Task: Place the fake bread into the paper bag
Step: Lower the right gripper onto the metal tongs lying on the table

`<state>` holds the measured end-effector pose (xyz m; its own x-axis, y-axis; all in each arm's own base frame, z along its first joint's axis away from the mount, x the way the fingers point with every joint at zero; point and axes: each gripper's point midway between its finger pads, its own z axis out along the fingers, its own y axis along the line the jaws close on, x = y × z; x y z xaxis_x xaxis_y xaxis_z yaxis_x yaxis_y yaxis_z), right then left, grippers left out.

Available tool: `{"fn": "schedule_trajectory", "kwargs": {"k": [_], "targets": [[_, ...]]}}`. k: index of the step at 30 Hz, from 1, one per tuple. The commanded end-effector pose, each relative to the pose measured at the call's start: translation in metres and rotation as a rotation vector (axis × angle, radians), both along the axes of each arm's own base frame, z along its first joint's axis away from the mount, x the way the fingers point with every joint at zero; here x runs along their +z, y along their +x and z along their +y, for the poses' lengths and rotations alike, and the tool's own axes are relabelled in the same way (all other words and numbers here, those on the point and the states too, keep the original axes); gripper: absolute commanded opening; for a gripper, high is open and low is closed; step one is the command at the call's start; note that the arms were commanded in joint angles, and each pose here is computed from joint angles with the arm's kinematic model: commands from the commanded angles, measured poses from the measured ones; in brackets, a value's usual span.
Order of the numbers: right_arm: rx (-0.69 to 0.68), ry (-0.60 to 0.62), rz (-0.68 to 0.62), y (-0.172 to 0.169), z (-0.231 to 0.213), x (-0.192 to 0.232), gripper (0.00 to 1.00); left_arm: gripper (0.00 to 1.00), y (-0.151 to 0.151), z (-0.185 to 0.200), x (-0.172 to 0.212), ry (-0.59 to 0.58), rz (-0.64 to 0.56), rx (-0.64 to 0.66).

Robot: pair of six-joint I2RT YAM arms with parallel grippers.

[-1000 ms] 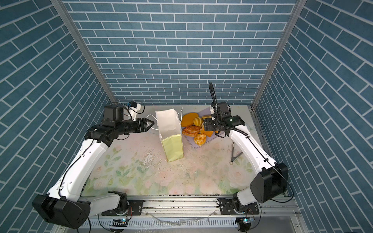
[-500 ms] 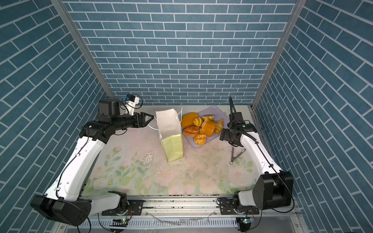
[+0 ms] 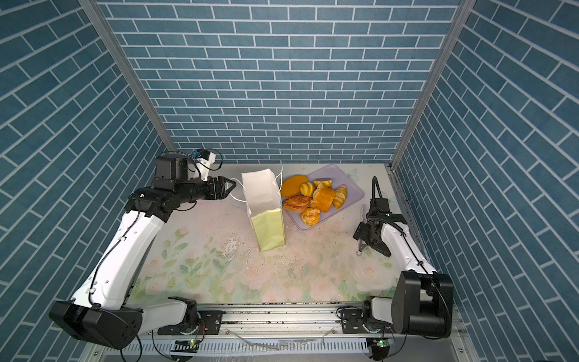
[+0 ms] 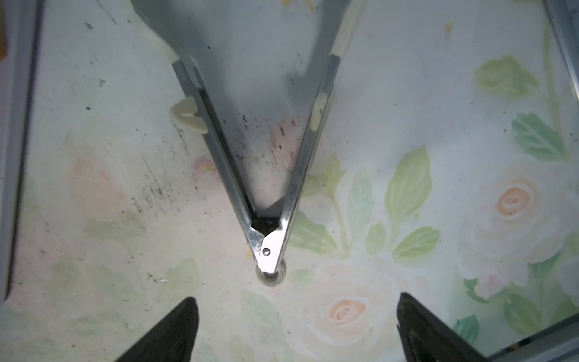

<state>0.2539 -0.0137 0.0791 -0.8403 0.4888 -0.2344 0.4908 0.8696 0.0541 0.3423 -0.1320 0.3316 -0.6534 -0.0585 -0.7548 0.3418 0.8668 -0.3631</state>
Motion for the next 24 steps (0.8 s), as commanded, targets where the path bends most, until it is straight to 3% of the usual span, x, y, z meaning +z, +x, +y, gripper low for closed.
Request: {"fn": "schedule_trajectory", "kwargs": {"k": [1,24], "targets": [[-0.053,0.023,-0.006,0.002,-0.003,-0.012,0.99,0.71,-0.005,0.008,-0.004,0.042,0.004,0.018],[-0.035,0.08,0.051,0.014,-0.003,-0.051,0.95,0.71,0.001,0.007,0.002,0.01,-0.015,0.038]]}}
